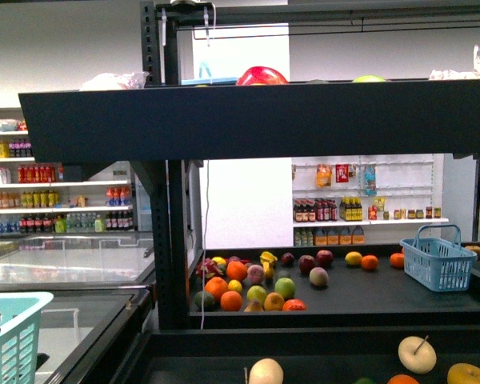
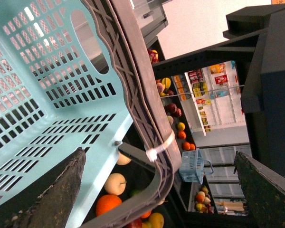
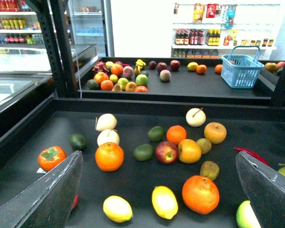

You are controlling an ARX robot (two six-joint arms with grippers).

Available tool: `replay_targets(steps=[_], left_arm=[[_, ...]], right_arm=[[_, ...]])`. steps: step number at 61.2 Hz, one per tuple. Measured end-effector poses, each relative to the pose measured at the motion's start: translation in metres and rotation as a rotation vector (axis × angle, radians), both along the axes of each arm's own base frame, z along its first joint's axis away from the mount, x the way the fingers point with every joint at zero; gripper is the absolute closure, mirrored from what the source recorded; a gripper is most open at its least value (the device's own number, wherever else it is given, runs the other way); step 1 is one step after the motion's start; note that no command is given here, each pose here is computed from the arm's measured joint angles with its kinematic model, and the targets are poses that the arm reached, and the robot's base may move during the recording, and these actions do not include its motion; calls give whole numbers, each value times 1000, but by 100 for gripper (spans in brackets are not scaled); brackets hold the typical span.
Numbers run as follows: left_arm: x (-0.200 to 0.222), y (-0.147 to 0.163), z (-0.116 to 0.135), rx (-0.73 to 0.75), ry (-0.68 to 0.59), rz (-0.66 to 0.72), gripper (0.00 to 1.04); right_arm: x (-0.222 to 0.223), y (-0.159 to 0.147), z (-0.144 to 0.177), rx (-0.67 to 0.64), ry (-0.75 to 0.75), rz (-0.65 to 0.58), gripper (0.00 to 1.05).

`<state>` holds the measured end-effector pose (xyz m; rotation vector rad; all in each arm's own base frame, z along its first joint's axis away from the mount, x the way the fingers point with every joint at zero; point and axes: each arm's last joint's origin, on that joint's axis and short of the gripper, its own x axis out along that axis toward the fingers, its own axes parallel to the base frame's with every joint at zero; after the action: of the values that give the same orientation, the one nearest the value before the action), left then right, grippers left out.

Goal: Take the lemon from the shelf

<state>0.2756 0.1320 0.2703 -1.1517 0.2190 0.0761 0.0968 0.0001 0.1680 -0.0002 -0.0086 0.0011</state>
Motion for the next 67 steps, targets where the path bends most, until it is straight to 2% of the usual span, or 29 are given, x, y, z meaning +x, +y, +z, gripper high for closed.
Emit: replay_targets(steps=[20,31,47,67], left_arm=[[45,18,-5,-115,-49,27,8],[66,19,-4,-154,-118,58,8],[89,13,-11,-203,-93,110,10],[88,14,-18,-217,-16,158,67]], right_arm=[[0,0,0,0,0,0,7],[0,0,0,0,0,0,7],[0,0,0,0,0,0,7],[0,0,0,0,0,0,7]])
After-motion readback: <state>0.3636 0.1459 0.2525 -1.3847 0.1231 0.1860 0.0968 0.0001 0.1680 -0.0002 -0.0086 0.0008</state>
